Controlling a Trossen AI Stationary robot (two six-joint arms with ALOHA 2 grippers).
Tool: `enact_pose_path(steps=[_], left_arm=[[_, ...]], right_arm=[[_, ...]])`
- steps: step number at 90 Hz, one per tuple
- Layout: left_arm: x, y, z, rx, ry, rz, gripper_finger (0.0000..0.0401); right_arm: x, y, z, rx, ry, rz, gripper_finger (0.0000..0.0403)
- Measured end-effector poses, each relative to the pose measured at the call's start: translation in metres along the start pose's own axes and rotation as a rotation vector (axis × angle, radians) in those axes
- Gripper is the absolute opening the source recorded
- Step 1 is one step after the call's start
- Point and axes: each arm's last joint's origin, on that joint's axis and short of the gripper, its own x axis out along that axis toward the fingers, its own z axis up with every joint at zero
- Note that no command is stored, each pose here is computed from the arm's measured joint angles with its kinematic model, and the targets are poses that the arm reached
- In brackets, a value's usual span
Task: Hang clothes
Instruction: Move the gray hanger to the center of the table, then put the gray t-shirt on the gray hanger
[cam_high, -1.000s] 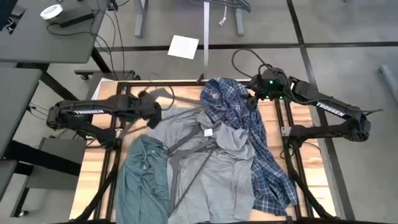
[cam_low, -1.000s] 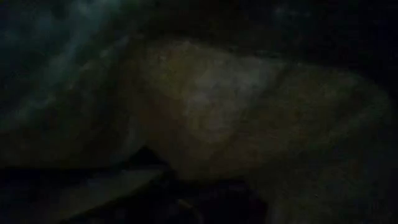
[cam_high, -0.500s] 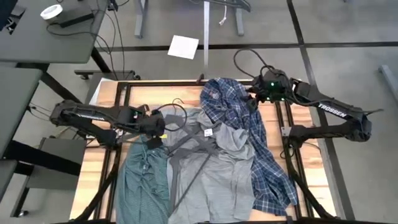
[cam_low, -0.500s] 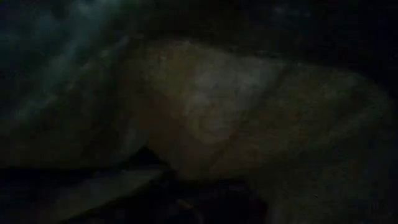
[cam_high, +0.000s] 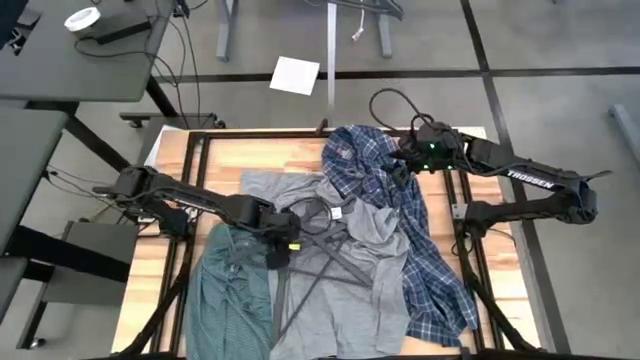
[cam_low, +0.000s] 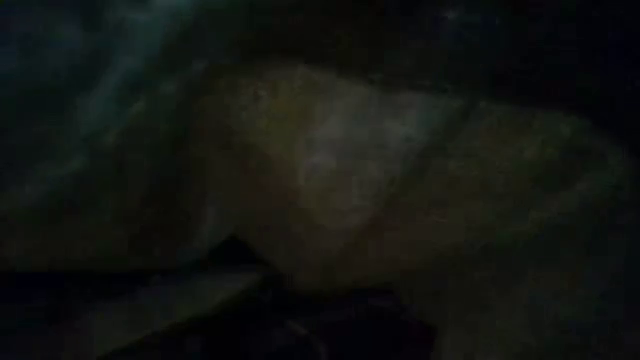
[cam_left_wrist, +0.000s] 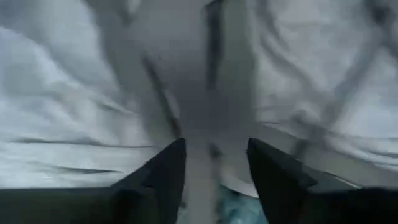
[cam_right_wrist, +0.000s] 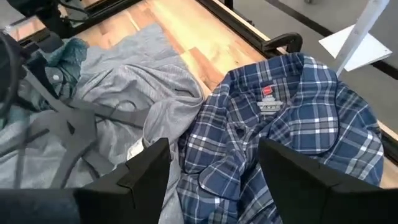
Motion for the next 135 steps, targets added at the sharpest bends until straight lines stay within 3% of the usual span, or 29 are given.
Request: enact_pose_path(steps=[11, 27, 34, 48, 69, 98, 107, 121, 135], left_arm=[[-0.027, 0.004, 0.008, -0.026, 0.077, 0.001, 0.0181], [-0.095, 0.017, 0.019, 0.034, -0.031, 0.222, 0.0179], [-0.119, 0.031, 0.021, 0.045, -0.086, 0.272, 0.0179], [-0.152, 0.078, 0.011, -0.002, -0.132, 0.249, 0.0179], [-0.177, 0.131, -0.016, -0.047, -0.198, 0.278, 0.0179], [-0.172, 0.157, -0.035, 0.014, -0.156, 0.315, 0.018], [-0.167, 0.16, -0.038, 0.03, -0.132, 0.316, 0.018], [-0.165, 0.162, -0.037, 0.039, -0.136, 0.32, 0.018], [-0.166, 0.163, -0.033, 0.009, -0.176, 0.327, 0.018]], right_arm=[[0.003, 0.001, 0.0, -0.037, 0.012, 0.039, 0.0228], [0.034, 0.009, 0.001, -0.073, 0.079, 0.125, 0.0228], [0.06, 0.017, -0.001, -0.131, 0.112, 0.148, 0.0228], [0.109, 0.034, -0.011, -0.271, 0.164, 0.195, 0.0228], [0.162, 0.042, -0.029, -0.281, 0.28, 0.196, 0.0226], [0.214, 0.053, -0.044, -0.303, 0.418, 0.213, 0.0206], [0.219, 0.052, -0.035, -0.279, 0.438, 0.196, 0.0168], [0.21, 0.036, -0.021, -0.258, 0.486, 0.16, 0.0028], [0.185, 0.004, 0.001, -0.259, 0.502, 0.008, 0.0003]])
